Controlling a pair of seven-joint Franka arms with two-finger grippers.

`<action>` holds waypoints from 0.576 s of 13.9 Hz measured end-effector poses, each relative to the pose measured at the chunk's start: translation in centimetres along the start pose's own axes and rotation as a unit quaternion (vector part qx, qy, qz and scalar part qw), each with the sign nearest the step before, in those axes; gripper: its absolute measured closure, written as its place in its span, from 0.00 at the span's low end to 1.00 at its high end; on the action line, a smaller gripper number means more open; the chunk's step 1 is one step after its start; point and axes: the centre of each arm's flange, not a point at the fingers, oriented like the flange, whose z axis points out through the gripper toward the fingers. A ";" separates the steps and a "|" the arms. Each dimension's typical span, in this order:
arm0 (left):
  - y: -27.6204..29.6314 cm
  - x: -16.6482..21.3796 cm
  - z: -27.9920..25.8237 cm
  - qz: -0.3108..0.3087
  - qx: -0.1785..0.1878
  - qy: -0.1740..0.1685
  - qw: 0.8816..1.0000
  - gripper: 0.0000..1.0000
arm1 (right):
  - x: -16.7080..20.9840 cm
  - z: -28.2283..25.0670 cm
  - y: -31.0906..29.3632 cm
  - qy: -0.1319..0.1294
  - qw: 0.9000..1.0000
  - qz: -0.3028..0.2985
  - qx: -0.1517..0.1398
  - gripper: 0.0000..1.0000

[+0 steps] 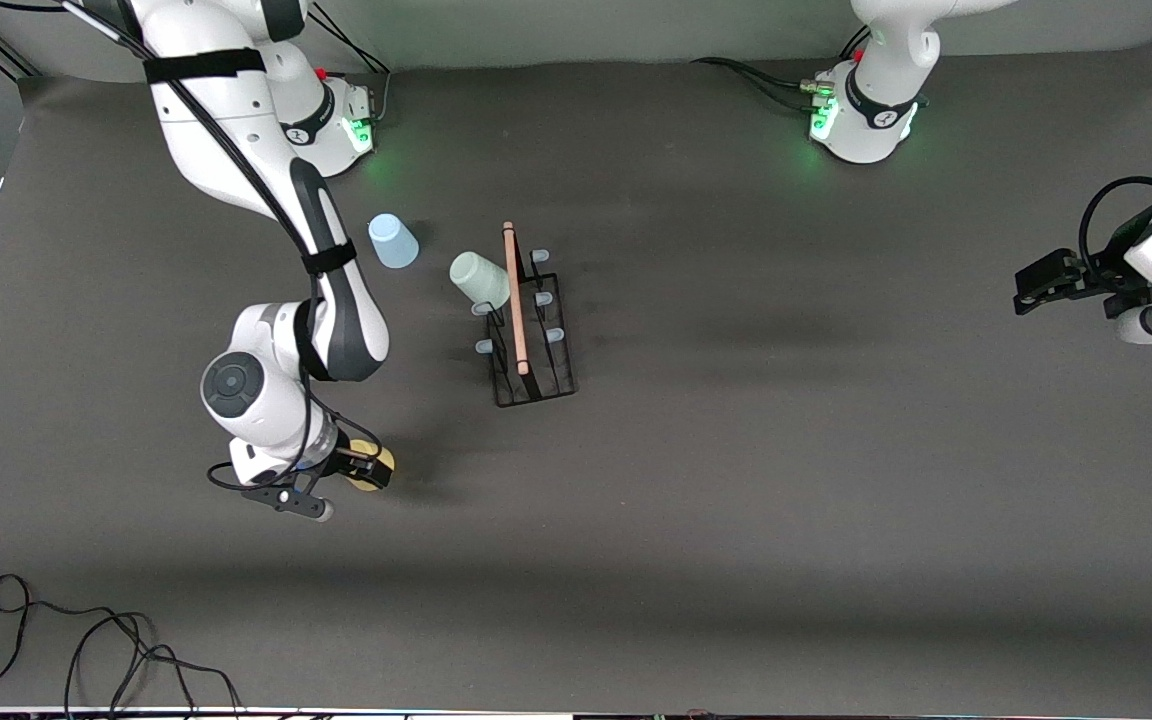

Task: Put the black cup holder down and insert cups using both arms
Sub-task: 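Carry the yellow cup with the right gripper onto a rack peg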

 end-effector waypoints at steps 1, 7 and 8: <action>0.0 0.0 0.0 0.000 0.000 0.001 1.000 0.00 | -0.2 0.5 -0.1 -0.002 1.000 -0.001 -0.001 0.00; -0.2 0.1 -0.6 -0.002 0.001 0.015 1.000 0.00 | -0.3 0.7 -0.2 -0.003 1.000 -0.014 -0.002 0.29; -0.2 0.1 -0.6 -0.002 0.001 0.015 1.000 0.00 | -0.3 0.5 -0.3 -0.004 1.000 -0.017 -0.001 0.33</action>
